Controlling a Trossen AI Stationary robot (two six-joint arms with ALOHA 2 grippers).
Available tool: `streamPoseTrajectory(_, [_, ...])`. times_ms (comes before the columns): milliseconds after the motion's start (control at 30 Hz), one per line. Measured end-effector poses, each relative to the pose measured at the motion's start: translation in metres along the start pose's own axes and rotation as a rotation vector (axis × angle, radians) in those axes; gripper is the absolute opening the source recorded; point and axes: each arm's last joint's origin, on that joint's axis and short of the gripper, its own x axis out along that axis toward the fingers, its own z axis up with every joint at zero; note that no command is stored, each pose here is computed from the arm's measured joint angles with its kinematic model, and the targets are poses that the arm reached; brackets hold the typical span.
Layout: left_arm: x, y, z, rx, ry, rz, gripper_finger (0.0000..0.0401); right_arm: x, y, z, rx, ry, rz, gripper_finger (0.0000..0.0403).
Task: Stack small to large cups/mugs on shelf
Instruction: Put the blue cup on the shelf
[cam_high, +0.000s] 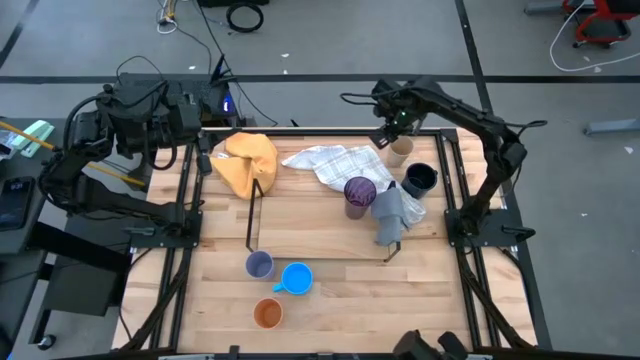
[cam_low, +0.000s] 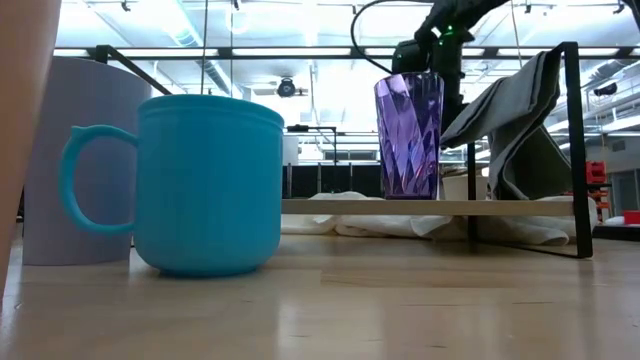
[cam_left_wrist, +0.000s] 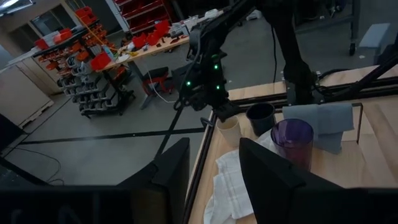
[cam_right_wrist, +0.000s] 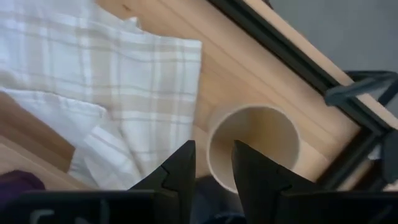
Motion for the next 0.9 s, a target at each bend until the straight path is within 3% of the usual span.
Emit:
streamPoseTrajectory(567, [0.000, 0.000, 0.000, 0.000, 0.000, 0.000, 0.0149, 0.001, -0.009, -0.003, 0.032, 0.056, 0.039, 0.0170])
streamPoseTrajectory(900, [0.000, 0.000, 0.000, -0.001, 0.000, 0.000, 0.0155, 0.014, -0.004, -0.009, 0.032, 0.097, 0.032, 0.0164])
